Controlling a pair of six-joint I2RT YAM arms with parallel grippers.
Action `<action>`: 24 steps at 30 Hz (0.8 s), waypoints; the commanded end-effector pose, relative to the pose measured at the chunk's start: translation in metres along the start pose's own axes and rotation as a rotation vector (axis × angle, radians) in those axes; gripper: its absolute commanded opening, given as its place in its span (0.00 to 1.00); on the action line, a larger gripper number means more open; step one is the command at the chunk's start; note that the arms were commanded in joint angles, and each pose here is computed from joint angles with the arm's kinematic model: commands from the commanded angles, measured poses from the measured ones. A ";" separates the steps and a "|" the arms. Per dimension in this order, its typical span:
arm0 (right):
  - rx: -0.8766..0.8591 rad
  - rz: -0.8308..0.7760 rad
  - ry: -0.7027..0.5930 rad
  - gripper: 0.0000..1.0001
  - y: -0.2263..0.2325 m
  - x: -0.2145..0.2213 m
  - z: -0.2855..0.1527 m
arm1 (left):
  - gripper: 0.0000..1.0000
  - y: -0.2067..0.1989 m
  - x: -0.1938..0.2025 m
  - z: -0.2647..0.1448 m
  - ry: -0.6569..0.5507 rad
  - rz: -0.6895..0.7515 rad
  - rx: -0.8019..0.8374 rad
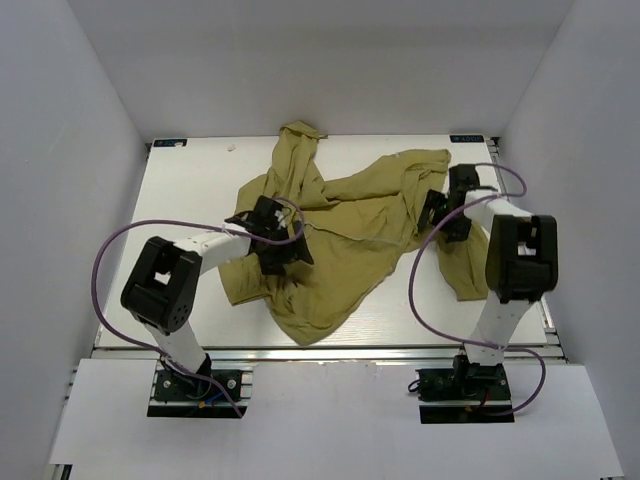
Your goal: Zip up the jacket
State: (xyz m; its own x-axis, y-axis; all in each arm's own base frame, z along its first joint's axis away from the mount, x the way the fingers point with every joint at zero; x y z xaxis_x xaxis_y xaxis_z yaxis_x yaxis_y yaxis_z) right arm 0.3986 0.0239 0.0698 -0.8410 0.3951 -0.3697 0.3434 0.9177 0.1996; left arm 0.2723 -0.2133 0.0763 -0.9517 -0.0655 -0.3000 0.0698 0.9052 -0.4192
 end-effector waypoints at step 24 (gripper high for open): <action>-0.800 -0.736 0.137 0.89 0.207 0.222 -0.178 | 0.98 -0.053 -0.264 -0.060 -0.607 0.327 0.023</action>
State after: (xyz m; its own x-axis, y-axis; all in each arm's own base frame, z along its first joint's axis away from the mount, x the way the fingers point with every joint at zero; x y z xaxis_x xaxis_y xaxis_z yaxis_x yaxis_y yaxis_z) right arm 0.1778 0.3277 0.1643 -0.7788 -0.3830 -0.4967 -0.6220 0.5739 0.5327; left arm 0.5134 -0.2351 0.1328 -0.7145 0.0030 -0.6996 0.3015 0.9037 -0.3041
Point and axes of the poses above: each gripper's point midway between its finger pads, its own z axis out along the fingers, its own y axis along the line the jaws close on, x = y × z, the point moved 5 cm from there along -z, back along the fingers, and after that the axes turned 7 degrees about z, right-handed, at the moved point
